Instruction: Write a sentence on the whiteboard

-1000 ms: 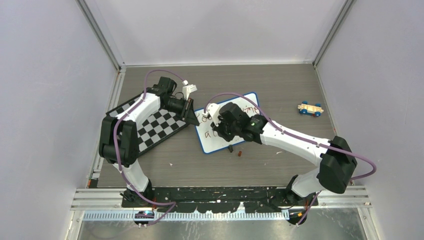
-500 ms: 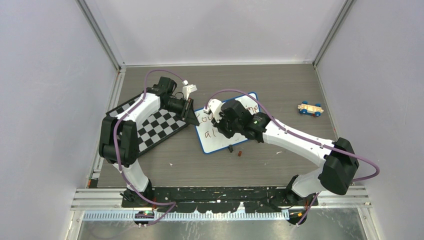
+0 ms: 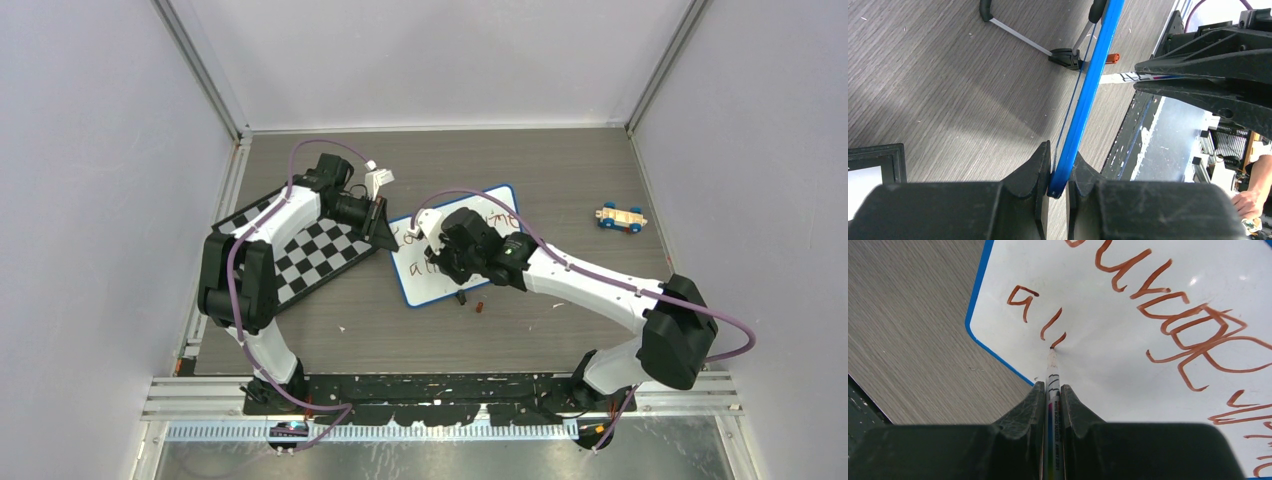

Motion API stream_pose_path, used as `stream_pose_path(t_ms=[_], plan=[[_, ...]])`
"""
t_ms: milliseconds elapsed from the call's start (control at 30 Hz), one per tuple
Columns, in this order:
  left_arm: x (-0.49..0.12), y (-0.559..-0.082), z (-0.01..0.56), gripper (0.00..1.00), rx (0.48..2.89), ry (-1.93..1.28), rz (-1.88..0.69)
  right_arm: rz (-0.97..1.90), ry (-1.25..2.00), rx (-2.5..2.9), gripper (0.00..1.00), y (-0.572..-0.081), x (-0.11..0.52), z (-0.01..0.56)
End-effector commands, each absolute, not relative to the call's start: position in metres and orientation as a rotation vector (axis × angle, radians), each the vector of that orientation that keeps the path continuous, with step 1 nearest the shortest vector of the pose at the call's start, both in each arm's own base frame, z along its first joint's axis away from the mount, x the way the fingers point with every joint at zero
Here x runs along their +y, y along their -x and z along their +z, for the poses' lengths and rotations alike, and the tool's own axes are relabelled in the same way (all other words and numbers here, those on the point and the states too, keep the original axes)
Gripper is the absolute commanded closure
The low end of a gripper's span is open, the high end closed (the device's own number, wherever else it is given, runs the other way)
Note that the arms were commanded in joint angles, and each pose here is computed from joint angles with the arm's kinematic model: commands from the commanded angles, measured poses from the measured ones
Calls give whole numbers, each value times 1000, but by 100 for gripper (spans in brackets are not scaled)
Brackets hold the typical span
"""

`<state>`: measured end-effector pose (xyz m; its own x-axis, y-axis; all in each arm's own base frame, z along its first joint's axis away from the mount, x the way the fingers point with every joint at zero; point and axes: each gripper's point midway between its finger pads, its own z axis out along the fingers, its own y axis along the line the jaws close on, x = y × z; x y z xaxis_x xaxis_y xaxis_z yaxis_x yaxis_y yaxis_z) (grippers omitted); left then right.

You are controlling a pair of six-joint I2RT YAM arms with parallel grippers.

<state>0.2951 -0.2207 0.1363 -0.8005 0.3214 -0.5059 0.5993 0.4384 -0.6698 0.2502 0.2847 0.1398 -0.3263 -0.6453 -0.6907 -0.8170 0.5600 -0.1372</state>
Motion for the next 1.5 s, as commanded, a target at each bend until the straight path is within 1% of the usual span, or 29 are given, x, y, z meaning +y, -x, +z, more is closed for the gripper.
stream_pose_path(t_ms=[0,267,400,733,900,1267,1467], plan=[[-220,-300,135,100,2401,-799,-1253,280,1145,2040,100,-256,280,148],[-220,-300,136,100,2400,-798,-1250,283,1090,2006,100,-272,283,172],[-220,-300,136,100,2399,-798,-1249,285,1075,2007,100,-277,283,175],[-220,-301,136,100,2398,-799,-1250,293,1111,2062,100,-261,272,153],[-220,-301,136,100,2397,-799,-1252,299,1111,2076,100,-257,269,151],[-220,-302,137,100,2395,-800,-1251,266,1040,2054,100,-282,267,176],[-222,-302,137,100,2396,-802,-1259,356,1052,2047,100,-270,272,184]])
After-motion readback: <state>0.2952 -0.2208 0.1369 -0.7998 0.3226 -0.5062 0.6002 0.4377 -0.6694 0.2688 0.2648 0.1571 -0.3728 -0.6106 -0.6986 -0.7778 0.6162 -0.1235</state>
